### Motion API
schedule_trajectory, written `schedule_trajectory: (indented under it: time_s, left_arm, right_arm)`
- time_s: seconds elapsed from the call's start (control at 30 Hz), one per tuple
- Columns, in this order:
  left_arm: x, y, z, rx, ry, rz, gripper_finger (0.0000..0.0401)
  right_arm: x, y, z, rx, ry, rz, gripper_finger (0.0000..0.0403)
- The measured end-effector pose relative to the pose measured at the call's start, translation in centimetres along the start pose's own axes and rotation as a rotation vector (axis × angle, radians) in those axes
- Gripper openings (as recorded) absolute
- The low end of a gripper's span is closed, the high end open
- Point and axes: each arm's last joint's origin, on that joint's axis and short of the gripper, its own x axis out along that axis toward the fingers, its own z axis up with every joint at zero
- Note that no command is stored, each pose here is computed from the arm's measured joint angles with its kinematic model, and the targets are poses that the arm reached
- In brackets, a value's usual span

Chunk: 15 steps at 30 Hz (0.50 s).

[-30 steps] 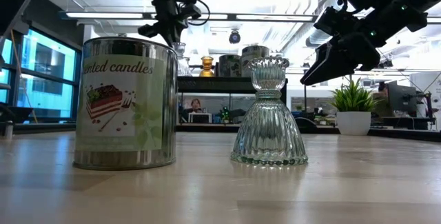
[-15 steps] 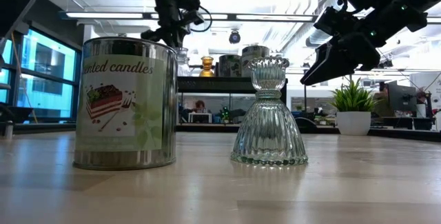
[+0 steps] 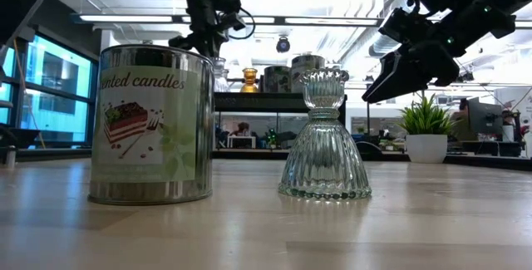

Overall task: Pick & Place candle stick holders
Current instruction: Put the transparent glass candlestick on the shelf aligned with the other candlesticks

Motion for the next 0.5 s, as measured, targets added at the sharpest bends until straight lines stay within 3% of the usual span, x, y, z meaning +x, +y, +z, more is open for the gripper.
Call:
schedule_trajectory:
  time_s: [0.5]
  left_arm:
    - [0.0, 0.12, -0.07, -0.021, 0.0, 0.025, 0.0023]
  right_arm:
    - [0.0, 0.0, 0.0, 0.0, 0.0, 0.0, 0.0199]
